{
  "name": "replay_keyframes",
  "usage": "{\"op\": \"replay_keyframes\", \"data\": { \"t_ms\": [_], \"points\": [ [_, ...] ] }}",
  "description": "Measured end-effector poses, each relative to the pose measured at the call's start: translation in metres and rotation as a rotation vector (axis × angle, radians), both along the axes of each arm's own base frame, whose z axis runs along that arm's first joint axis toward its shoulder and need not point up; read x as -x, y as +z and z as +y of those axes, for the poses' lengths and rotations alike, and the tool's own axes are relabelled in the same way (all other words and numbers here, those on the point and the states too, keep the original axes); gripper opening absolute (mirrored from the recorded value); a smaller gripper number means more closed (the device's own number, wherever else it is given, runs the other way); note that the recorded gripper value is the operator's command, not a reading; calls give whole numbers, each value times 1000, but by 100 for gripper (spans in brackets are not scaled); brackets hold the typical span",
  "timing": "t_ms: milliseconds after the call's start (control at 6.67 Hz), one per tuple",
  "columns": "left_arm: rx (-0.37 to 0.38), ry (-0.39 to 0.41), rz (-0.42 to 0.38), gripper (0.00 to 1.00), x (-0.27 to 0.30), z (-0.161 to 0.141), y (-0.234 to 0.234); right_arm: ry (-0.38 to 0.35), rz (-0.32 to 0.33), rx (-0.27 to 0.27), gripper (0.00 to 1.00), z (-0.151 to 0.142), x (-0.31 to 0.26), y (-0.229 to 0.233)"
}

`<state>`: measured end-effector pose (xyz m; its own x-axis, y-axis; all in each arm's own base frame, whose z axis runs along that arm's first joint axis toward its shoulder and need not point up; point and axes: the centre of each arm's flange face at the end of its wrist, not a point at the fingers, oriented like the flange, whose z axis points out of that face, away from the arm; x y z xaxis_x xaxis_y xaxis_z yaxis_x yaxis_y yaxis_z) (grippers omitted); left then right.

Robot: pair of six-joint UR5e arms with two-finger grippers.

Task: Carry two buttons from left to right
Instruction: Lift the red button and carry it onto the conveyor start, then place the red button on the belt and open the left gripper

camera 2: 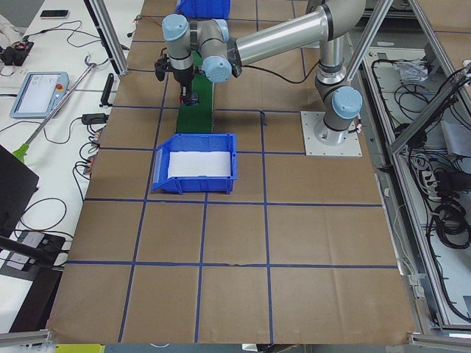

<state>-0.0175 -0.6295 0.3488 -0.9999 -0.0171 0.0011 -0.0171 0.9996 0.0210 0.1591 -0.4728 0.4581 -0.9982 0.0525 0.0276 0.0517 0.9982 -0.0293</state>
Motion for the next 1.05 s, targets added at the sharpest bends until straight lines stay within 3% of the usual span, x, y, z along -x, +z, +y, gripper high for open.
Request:
{"op": "replay_keyframes", "data": {
  "t_ms": [749, 899, 1049],
  "points": [
    [45, -34, -10, 15, 11, 12, -81, 0, 0, 0, 100, 0, 0, 0],
    [46, -45, -12, 36, 11, 13, -85, 0, 0, 0, 100, 0, 0, 1],
    [45, -49, -12, 94, 11, 13, -87, -2, -1, 1, 100, 0, 0, 1]
  ]
}}
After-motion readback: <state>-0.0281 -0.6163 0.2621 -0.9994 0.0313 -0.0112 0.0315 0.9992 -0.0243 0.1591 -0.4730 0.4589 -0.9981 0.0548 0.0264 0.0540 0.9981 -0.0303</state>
